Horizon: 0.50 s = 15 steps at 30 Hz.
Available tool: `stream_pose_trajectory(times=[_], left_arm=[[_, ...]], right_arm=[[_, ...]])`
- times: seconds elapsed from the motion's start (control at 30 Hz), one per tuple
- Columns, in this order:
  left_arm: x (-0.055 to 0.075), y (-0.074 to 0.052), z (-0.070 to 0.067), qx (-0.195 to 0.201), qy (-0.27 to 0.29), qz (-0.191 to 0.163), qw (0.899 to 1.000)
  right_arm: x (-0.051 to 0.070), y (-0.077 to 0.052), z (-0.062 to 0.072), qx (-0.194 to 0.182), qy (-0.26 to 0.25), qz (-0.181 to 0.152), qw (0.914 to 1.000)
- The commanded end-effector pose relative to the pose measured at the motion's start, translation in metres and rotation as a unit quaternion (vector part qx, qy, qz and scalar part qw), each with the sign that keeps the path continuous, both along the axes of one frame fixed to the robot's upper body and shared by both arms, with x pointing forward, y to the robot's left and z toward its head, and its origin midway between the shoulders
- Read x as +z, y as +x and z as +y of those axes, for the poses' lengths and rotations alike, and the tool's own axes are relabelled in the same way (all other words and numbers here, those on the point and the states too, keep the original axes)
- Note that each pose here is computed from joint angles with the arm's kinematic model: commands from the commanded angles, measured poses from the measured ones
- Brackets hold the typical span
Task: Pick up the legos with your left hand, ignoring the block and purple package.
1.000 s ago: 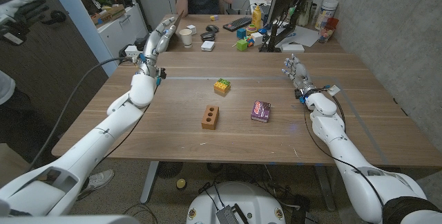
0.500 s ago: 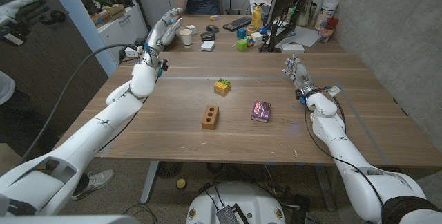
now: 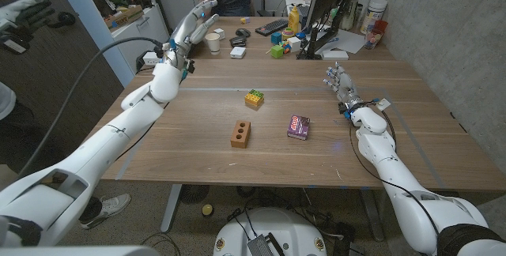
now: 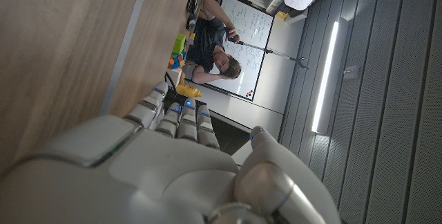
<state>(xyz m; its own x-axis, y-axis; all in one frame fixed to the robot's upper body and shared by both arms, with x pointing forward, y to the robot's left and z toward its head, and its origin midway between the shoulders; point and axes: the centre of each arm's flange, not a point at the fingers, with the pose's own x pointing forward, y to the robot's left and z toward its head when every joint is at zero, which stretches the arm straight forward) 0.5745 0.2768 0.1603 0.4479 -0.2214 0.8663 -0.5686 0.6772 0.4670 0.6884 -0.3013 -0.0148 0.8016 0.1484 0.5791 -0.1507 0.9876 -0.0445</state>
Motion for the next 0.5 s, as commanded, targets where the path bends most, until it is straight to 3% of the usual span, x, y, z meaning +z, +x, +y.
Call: stream_pose_trajectory(times=[0.03,0.5], left_arm=[[0.025,-0.004,-0.015,0.013,0.045,-0.014,0.999],[0.059,-0.001,-0.046,0.027,0.121,-0.022,0.992]], right_arm=[[-0.005,-0.003,0.0,0.005,-0.005,-0.001,1.0],[-0.006,-0.006,0.0,0.007,-0.014,-0.007,0.9999]])
